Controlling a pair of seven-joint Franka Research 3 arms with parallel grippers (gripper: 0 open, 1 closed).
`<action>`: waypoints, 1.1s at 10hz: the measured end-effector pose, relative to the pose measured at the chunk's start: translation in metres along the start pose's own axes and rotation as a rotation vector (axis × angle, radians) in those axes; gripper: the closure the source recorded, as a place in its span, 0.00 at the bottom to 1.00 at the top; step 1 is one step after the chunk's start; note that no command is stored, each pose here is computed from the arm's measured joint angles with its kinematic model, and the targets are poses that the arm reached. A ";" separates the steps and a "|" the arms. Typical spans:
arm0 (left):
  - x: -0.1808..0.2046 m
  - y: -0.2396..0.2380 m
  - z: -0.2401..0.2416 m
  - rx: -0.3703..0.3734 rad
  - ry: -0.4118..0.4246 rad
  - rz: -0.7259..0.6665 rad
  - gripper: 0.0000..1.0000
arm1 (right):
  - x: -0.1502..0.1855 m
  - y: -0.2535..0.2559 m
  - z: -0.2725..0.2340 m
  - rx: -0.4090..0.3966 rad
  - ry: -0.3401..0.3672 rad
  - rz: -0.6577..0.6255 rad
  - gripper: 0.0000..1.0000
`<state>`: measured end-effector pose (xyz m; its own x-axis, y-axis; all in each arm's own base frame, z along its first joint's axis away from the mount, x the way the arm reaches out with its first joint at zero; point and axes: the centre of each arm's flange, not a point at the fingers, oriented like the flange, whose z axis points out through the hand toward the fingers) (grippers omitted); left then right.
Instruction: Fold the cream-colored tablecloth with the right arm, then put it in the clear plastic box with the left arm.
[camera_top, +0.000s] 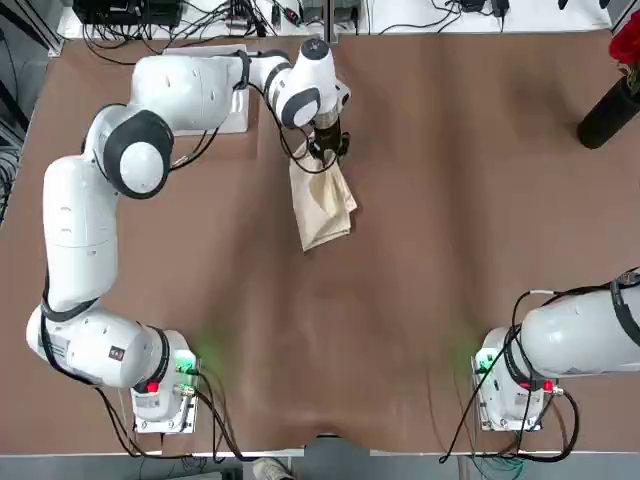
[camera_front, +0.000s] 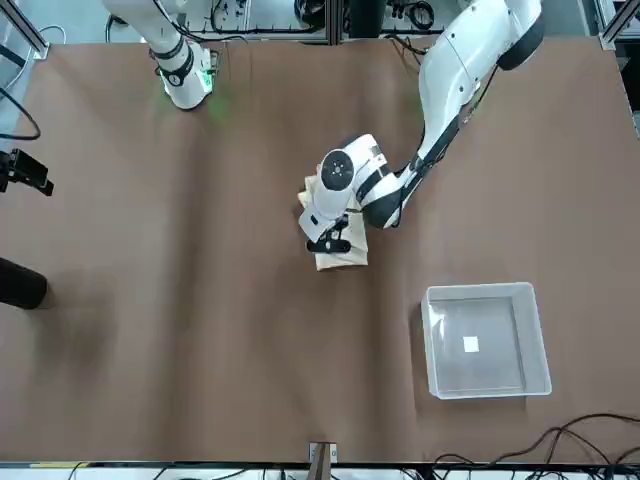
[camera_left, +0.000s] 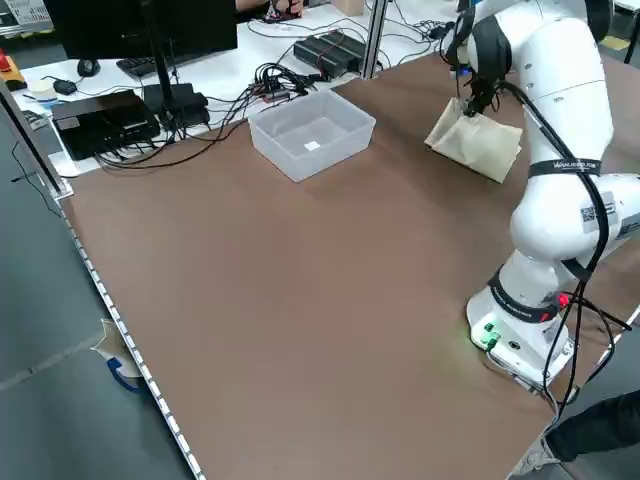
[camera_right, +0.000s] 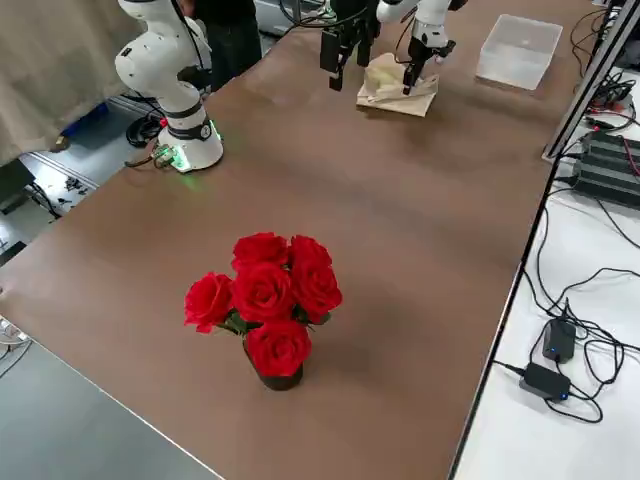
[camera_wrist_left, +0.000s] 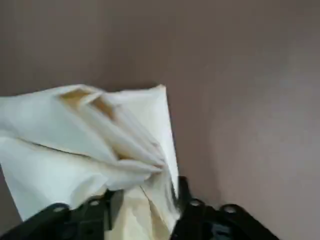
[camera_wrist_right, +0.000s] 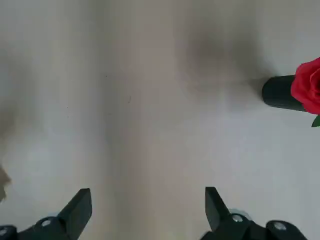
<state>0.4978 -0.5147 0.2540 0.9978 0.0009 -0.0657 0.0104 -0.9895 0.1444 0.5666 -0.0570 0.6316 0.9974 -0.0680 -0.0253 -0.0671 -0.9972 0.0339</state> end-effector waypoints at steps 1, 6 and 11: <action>0.014 0.000 -0.014 -0.020 0.029 -0.010 0.25 | 0.000 0.000 0.000 0.000 0.000 0.000 0.00; 0.044 -0.030 -0.084 -0.033 0.125 -0.084 0.00 | 0.000 0.000 0.000 0.000 0.000 0.000 0.00; 0.056 -0.134 -0.104 -0.099 0.137 -0.192 0.00 | 0.000 0.000 0.000 0.000 0.001 0.000 0.00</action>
<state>0.5590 -0.3670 0.3340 0.9764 0.2134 0.0323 0.1998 -0.9504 0.2384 0.5667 -0.0571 0.6314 0.9974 -0.0678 -0.0246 -0.0670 -0.9972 0.0335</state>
